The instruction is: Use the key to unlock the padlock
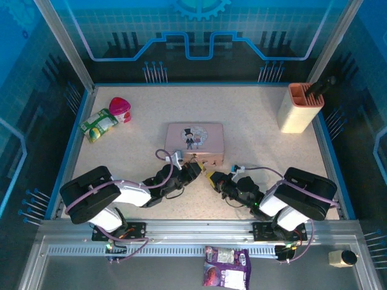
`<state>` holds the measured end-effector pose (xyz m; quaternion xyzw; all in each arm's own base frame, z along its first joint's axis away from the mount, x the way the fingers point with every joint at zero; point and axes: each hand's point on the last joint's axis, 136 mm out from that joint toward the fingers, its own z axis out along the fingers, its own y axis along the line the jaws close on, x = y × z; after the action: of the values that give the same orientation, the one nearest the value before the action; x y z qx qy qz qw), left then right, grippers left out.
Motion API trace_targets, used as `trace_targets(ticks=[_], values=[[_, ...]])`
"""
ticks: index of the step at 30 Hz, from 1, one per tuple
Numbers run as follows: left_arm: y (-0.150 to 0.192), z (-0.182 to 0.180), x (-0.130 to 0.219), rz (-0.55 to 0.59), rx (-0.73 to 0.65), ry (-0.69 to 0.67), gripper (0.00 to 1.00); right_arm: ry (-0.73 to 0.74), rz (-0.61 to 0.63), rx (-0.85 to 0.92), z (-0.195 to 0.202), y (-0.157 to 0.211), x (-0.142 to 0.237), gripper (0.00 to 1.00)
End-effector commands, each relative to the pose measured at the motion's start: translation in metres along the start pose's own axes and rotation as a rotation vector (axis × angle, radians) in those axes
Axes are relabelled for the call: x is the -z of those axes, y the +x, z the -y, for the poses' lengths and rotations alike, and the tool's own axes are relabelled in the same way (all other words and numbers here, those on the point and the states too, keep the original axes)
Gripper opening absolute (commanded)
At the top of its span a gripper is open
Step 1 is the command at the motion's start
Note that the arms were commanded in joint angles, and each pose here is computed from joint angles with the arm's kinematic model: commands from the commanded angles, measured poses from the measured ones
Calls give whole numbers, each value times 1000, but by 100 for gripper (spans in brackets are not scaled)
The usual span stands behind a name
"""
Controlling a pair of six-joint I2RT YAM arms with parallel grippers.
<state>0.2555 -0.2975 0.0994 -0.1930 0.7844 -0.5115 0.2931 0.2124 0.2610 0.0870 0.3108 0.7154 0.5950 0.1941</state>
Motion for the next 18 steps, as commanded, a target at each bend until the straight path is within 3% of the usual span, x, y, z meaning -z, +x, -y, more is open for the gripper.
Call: trace_targets(ticks=[1, 15, 16, 18], values=[[19, 58, -2, -87, -16, 195, 0, -66, 26, 51, -26, -2, -4, 0], [45, 75, -5, -160, -29, 224, 0, -39, 35, 220, -63, -12, 10, 0], [46, 76, -6, -160, -31, 223, 0, -40, 29, 240, -66, -12, 11, 3], [45, 76, -6, -158, -30, 221, 0, -27, 18, 271, -68, -14, 13, 18]])
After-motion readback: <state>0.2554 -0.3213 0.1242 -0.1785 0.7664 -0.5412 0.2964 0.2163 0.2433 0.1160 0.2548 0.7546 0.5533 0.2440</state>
